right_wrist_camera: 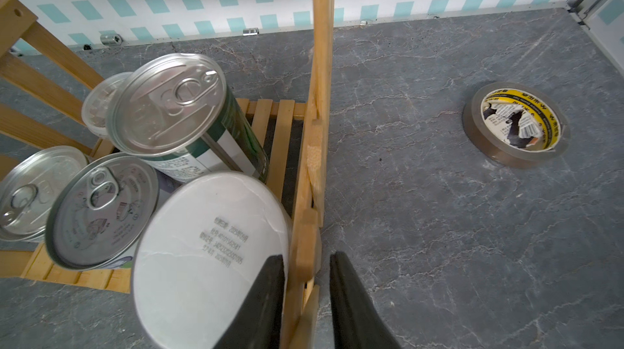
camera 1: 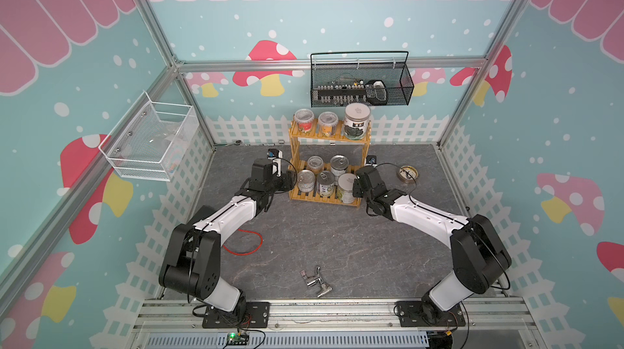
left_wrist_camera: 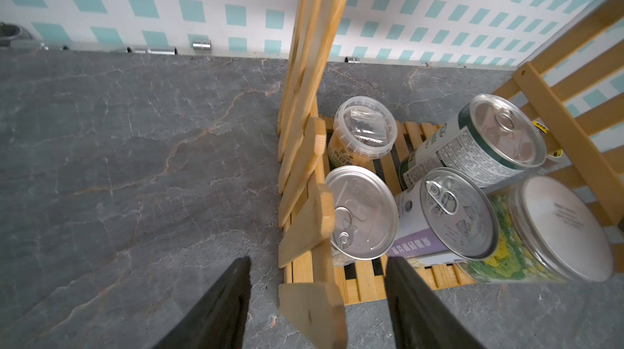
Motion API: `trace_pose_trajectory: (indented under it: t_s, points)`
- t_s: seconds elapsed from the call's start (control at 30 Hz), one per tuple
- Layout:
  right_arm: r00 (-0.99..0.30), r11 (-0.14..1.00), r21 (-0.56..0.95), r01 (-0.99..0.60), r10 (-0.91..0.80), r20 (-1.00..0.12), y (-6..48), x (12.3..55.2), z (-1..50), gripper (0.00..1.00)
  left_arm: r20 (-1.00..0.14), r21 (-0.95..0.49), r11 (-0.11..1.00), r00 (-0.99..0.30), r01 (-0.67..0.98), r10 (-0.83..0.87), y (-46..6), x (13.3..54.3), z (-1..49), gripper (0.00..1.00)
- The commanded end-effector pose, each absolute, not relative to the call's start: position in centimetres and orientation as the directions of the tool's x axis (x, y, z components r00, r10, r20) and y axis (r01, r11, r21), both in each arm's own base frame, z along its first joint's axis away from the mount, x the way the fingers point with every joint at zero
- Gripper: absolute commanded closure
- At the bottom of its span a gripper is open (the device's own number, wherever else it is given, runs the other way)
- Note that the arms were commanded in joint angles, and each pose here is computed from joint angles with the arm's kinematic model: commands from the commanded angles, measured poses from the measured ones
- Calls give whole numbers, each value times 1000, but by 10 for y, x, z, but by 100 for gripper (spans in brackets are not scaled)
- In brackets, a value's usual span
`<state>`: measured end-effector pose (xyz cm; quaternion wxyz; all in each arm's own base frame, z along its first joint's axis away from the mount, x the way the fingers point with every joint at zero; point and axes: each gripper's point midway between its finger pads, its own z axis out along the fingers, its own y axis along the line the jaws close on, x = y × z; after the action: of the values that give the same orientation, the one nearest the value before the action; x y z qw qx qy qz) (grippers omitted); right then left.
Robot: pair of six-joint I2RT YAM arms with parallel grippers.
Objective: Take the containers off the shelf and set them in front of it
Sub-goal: Adjust the shelf at the center of the board.
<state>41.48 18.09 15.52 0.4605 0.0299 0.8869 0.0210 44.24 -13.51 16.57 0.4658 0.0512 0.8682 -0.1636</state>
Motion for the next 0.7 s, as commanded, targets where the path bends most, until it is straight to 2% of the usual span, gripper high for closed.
trace_pose_trajectory:
  t_s: [0.0, 0.2, 0.33, 0.67]
  points:
    - [-570, 997, 18, 75, 58, -820, 173, 418, 155, 71, -842, -210, 950, -536, 231, -56, -143, 448, 178, 40]
    - [-559, 996, 1, 87, 49, -827, 169, 419, 159, 72, -833, -216, 954, -549, 207, -70, -151, 443, 171, 62]
    - [-552, 997, 3, 79, 46, -833, 170, 420, 163, 72, -818, -227, 954, -570, 194, -78, -153, 437, 161, 70]
    - [-542, 998, -55, 40, -24, -840, 168, 424, 171, 73, -817, -232, 953, -570, 195, -82, -168, 412, 158, 79]
